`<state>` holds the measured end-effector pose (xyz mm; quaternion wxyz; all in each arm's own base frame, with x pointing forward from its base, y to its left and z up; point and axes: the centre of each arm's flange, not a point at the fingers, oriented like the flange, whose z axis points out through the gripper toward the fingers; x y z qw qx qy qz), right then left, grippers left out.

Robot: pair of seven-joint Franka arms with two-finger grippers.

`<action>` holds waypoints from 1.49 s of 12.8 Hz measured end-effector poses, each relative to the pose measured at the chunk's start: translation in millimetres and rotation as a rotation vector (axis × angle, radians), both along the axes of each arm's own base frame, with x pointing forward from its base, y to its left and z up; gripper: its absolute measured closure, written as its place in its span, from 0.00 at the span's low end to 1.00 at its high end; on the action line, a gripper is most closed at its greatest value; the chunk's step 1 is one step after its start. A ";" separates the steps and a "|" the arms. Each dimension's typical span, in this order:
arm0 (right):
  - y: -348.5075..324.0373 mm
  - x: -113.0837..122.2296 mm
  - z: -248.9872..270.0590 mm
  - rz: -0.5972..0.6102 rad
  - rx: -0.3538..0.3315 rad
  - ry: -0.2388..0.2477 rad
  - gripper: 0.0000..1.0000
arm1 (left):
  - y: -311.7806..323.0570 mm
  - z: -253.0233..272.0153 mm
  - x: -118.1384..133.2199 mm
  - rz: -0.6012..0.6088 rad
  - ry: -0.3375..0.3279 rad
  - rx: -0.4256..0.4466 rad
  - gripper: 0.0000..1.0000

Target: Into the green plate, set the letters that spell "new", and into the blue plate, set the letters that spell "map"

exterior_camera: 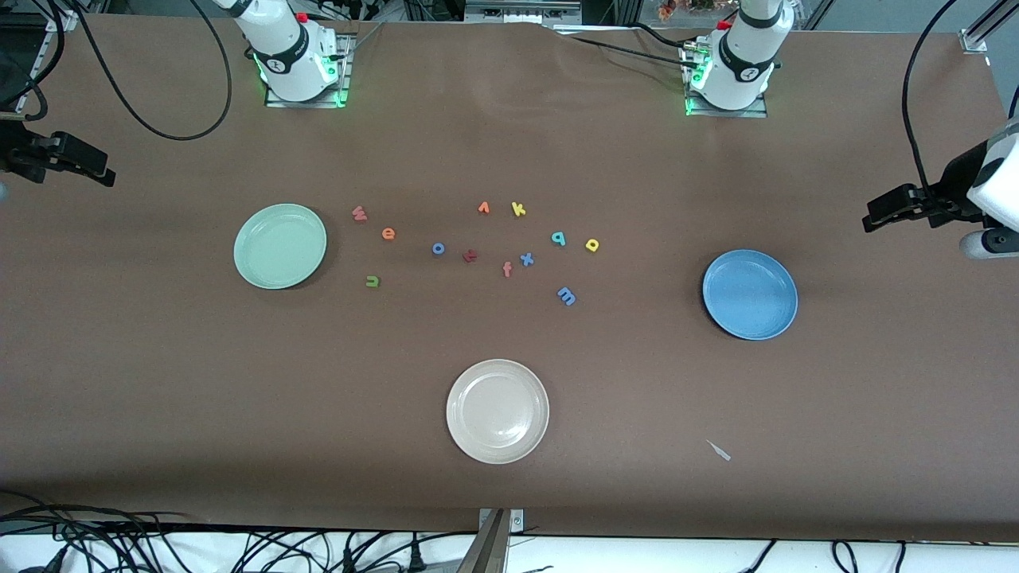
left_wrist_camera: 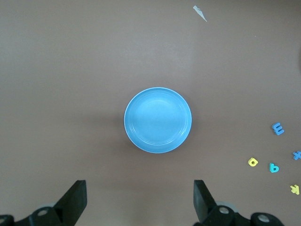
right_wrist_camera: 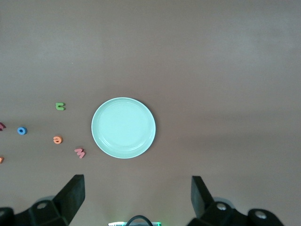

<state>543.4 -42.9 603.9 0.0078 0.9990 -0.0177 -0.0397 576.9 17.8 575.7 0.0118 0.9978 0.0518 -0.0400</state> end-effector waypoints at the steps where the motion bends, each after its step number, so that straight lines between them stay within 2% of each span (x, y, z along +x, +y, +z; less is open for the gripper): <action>1: 0.0 0.0 0.0 0.000 0.000 0.000 0.00 | 0.0 0.0 0.0 0.000 0.000 0.000 0.00; 19: 8.3 0.6 0.8 0.013 0.004 -0.001 0.00 | -0.5 -0.1 0.1 -0.001 0.000 0.000 0.00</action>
